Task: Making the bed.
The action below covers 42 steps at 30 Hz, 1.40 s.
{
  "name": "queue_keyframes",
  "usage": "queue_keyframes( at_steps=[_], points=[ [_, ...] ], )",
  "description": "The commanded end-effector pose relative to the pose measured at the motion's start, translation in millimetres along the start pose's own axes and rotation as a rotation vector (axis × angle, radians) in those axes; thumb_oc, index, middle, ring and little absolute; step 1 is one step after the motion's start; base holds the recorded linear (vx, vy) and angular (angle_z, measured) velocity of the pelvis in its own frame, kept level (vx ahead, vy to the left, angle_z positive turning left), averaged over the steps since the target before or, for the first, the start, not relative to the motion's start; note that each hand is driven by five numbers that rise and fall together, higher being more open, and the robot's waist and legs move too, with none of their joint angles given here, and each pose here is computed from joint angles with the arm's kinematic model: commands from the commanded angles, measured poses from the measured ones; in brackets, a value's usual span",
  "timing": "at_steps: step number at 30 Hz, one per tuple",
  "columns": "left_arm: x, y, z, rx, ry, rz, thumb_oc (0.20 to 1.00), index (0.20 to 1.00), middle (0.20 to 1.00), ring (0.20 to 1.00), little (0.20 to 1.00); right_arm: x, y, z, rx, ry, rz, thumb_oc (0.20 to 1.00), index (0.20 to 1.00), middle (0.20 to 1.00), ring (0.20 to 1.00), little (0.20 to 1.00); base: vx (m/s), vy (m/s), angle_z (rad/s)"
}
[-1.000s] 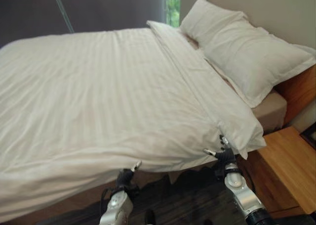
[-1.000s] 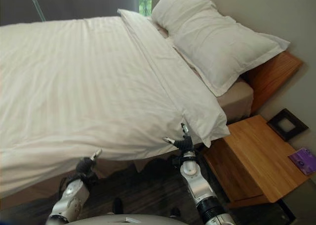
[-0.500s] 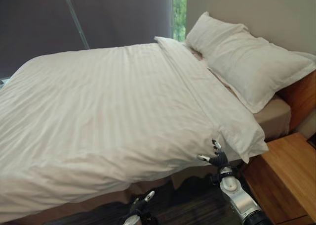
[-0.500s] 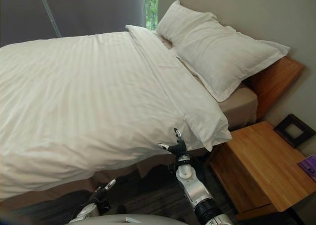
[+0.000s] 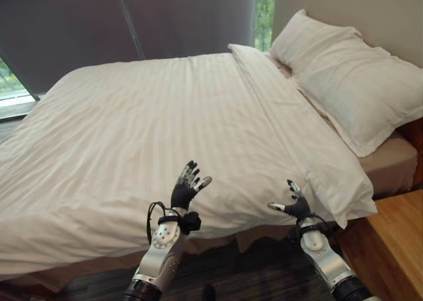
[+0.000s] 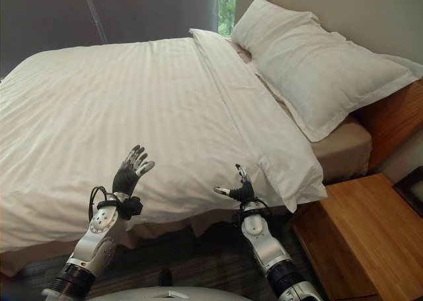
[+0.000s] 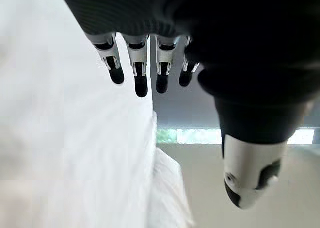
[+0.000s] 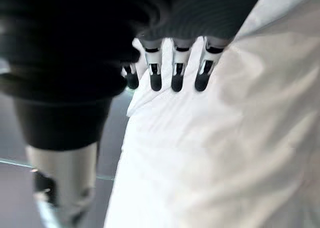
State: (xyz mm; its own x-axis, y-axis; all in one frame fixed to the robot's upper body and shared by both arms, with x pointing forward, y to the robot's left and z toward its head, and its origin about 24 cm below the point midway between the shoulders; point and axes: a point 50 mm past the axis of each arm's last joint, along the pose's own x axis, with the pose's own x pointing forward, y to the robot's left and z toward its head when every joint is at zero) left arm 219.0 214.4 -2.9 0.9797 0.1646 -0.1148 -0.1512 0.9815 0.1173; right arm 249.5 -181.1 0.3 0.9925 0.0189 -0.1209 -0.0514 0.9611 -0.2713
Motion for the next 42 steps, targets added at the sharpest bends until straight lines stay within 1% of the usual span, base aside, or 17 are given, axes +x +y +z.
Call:
queue_keyframes(
  at_steps=[1,7,8,14,16,20,22,23,24,25,27,29,31,32,34,38,42],
  points=[
    [-9,61,8,0.263,-0.029,0.076,1.0,1.0,1.0,1.0,1.0,4,-42,43,0.032,-0.214,-0.129,1.0,1.0,1.0,1.0,1.0,0.22,0.157,0.04],
    [-20,63,5,0.296,-0.015,0.053,1.0,1.0,1.0,1.0,1.0,6,-59,50,0.092,-0.249,-0.275,1.0,1.0,1.0,1.0,1.0,0.12,0.005,-0.01],
    [-23,60,7,0.288,-0.029,0.034,1.0,1.0,1.0,1.0,1.0,5,-64,53,0.094,-0.266,-0.298,0.2,0.2,0.2,0.2,0.2,0.12,-0.186,-0.03],
    [-29,44,13,0.245,-0.072,-0.043,1.0,1.0,1.0,1.0,1.0,9,-77,63,0.168,-0.316,-0.378,0.2,0.2,0.2,0.2,0.2,0.14,-0.307,0.04],
    [-27,39,11,0.219,-0.071,-0.05,1.0,1.0,1.0,1.0,1.0,11,-77,69,0.277,-0.359,-0.393,0.2,0.2,0.2,0.2,0.2,0.12,-0.349,0.25],
    [-27,39,0,0.188,-0.018,-0.032,1.0,1.0,1.0,1.0,1.0,20,-70,86,0.618,-0.466,-0.348,0.2,0.2,0.2,0.2,0.2,0.17,-0.406,0.21],
    [-28,40,-15,0.17,0.051,-0.006,1.0,1.0,1.0,1.0,1.0,28,-57,97,0.935,-0.541,-0.241,0.2,0.2,0.2,0.2,0.2,0.21,-0.332,-0.21],
    [9,62,9,0.174,-0.001,0.094,1.0,1.0,1.0,1.0,1.0,33,-31,113,1.094,-0.591,-0.091,0.2,0.2,0.2,0.2,0.2,0.2,-0.25,0.16],
    [16,53,18,0.173,-0.049,0.1,1.0,1.0,1.0,1.0,1.0,36,-12,107,1.187,-0.524,-0.041,0.2,0.2,0.2,0.2,0.2,0.14,-0.145,0.17],
    [16,53,17,0.172,-0.05,0.101,1.0,1.0,1.0,1.0,1.0,36,-13,107,1.188,-0.525,-0.039,0.2,0.2,0.2,0.2,0.2,0.12,-0.219,0.0],
    [5,35,17,0.05,-0.09,0.077,1.0,1.0,1.0,1.0,1.0,48,-11,128,1.251,-0.585,-0.019,0.2,0.2,0.2,0.2,0.2,0.1,-0.265,-0.18],
    [8,22,16,-0.051,-0.085,0.078,1.0,1.0,1.0,1.0,1.0,52,-14,136,1.284,-0.609,-0.054,0.2,0.2,0.2,0.2,0.2,-0.01,-0.206,0.3],
    [6,26,17,-0.113,-0.085,0.056,1.0,1.0,1.0,1.0,1.0,60,-18,143,1.305,-0.614,-0.104,0.2,0.2,0.2,0.2,0.2,-0.08,-0.105,0.55],
    [2,23,13,-0.133,-0.056,0.007,1.0,1.0,1.0,1.0,1.0,60,-30,137,1.314,-0.617,-0.161,0.2,0.2,0.2,0.2,0.2,0.01,0.023,0.86],
    [5,17,17,-0.139,-0.062,-0.02,1.0,1.0,1.0,1.0,1.0,63,-37,142,1.314,-0.635,-0.203,0.2,0.2,0.2,0.2,0.2,0.02,-0.017,1.31],
    [12,13,22,-0.123,-0.075,-0.088,1.0,1.0,1.0,1.0,1.0,66,-74,142,1.306,-0.684,-0.346,0.2,0.2,0.2,0.2,0.2,-0.05,-0.064,0.43],
    [15,14,24,-0.141,-0.086,-0.085,1.0,1.0,1.0,1.0,1.0,66,-94,161,1.266,-0.759,-0.364,0.2,0.2,0.2,0.2,0.2,-0.05,-0.046,-0.03]
  ],
)
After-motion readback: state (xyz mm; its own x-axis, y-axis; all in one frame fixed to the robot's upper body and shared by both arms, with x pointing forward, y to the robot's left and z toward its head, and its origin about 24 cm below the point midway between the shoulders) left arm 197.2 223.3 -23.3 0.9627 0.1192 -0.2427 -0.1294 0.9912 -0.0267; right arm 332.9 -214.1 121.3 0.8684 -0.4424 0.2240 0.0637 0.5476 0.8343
